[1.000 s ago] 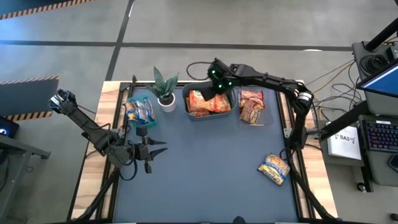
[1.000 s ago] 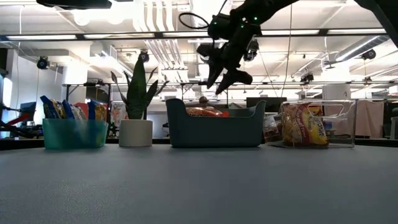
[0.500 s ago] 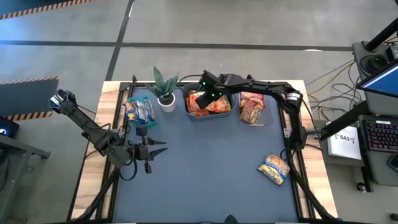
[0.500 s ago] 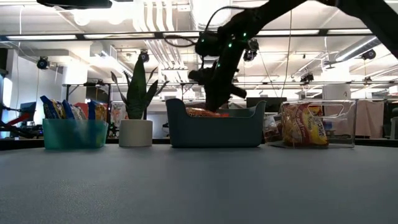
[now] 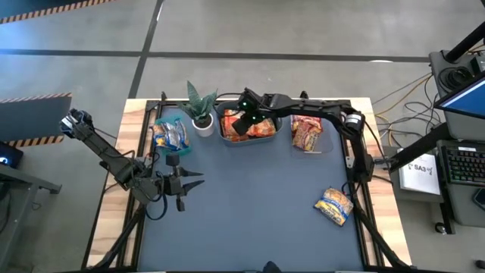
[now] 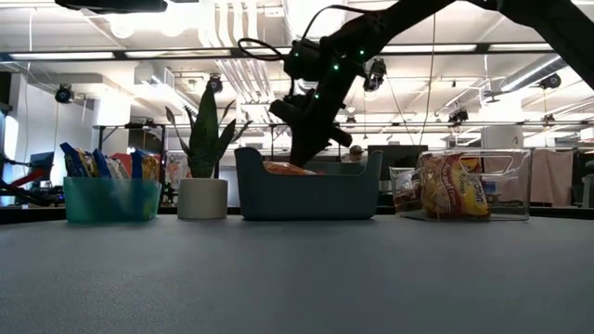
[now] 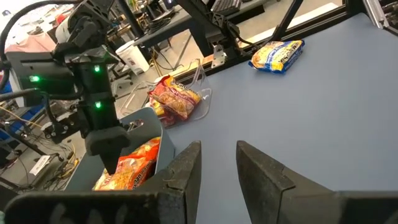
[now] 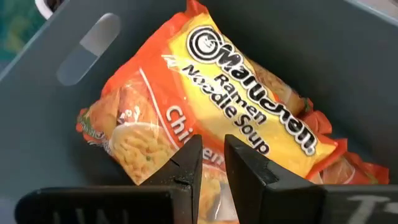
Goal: Sort Maruchan noodles
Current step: Put the orange noodle pack into the blue bin, then put the blue noodle pack into the green bin
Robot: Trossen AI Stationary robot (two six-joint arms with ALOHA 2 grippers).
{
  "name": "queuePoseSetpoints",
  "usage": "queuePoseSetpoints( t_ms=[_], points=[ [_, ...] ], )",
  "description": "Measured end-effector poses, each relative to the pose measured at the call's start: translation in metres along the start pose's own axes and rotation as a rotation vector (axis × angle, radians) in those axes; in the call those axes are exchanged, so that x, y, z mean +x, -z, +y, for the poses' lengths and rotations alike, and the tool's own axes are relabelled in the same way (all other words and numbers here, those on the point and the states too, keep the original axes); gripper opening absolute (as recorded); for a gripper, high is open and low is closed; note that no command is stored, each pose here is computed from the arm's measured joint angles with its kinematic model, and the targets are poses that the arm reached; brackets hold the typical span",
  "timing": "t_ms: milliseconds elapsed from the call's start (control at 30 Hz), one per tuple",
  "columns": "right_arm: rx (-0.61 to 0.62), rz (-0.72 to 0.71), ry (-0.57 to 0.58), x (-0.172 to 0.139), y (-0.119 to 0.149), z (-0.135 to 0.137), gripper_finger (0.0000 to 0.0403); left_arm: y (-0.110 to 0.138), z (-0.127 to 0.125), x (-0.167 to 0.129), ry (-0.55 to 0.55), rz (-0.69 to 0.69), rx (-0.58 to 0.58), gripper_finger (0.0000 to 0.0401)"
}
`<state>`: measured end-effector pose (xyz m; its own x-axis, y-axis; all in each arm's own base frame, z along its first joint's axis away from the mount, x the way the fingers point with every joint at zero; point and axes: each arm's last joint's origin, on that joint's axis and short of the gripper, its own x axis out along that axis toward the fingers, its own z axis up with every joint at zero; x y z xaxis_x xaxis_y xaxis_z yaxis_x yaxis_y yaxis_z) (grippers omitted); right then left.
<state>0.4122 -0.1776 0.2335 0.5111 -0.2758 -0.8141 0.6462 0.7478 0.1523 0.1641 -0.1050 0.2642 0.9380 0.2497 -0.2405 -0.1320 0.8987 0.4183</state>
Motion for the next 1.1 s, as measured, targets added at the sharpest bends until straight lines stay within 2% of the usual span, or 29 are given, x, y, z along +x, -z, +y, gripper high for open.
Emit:
queuePoseSetpoints(
  t_ms=[167, 300, 433, 600, 800, 1100],
  points=[
    [-0.007, 0.020, 0.007, -0.014, 0.001, 0.000, 0.0058, 0.000, 0.000, 0.000, 0.000, 0.000, 0.000, 0.0084],
    [-0.025, -0.010, 0.010, -0.049, 0.000, 0.010, 0.0059, 0.000, 0.000, 0.000, 0.000, 0.000, 0.000, 0.0084],
    [-0.038, 0.004, -0.032, -0.086, 0.012, 0.034, 0.0059, 0.000, 0.000, 0.000, 0.000, 0.000, 0.001, 0.0084],
    [-0.069, 0.059, -0.090, -0.127, 0.040, 0.070, 0.0059, 0.000, 0.000, 0.000, 0.000, 0.000, 0.000, 0.0084],
    [-0.054, 0.199, -0.109, -0.157, 0.083, 0.108, 0.0059, 0.000, 0.000, 0.000, 0.000, 0.000, -0.001, 0.0084],
    [0.013, 0.435, -0.027, -0.174, 0.150, 0.144, 0.0059, -0.003, 0.000, 0.000, -0.003, -0.025, -0.032, 0.0084]
  ],
)
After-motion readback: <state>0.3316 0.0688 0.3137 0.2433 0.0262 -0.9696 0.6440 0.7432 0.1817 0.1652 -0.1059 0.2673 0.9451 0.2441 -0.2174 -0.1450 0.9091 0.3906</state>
